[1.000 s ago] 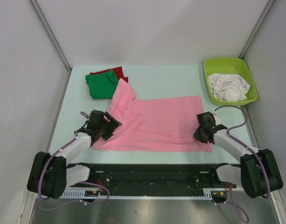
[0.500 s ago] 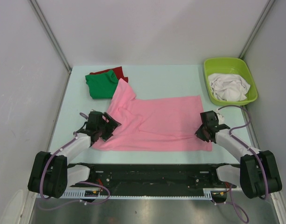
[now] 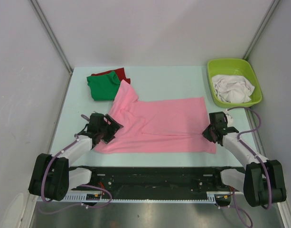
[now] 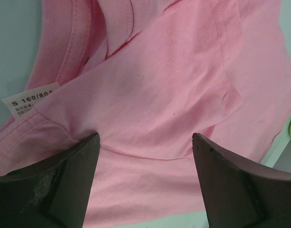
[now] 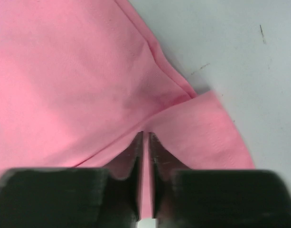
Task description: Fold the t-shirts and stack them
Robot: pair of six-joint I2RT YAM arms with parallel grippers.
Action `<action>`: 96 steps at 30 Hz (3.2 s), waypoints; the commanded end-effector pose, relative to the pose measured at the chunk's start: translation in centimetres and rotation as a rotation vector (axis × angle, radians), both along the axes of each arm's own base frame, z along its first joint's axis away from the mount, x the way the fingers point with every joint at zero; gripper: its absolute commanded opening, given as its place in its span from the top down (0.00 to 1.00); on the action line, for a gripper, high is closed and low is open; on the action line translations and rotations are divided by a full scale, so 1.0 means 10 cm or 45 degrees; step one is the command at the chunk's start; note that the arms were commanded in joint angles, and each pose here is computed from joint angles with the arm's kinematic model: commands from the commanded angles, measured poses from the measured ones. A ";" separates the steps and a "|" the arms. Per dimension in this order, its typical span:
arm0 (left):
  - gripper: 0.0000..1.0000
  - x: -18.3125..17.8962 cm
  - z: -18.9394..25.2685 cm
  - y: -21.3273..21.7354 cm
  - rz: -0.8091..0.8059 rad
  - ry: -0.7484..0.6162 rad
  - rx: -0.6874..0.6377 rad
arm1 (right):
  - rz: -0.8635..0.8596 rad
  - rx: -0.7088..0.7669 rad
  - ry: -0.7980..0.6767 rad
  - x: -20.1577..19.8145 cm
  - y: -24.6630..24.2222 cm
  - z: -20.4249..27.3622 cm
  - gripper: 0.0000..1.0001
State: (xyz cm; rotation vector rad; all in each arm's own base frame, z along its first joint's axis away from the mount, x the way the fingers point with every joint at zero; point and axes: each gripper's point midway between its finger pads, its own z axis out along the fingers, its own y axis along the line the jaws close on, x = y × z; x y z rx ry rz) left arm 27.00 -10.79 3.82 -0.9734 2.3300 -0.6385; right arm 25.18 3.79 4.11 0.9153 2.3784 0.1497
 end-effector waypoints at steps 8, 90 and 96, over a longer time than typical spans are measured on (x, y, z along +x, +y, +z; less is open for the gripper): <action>0.16 -0.02 -0.04 0.09 -0.014 0.001 0.050 | 0.082 0.037 -0.225 0.33 0.15 0.45 0.01; 0.99 3.36 0.64 -0.28 -0.772 -0.472 0.404 | 0.277 0.076 -0.376 1.78 0.31 0.52 0.03; 1.00 3.34 1.01 -0.35 -0.776 -0.561 0.346 | 0.185 0.054 -0.376 2.06 0.05 0.47 0.05</action>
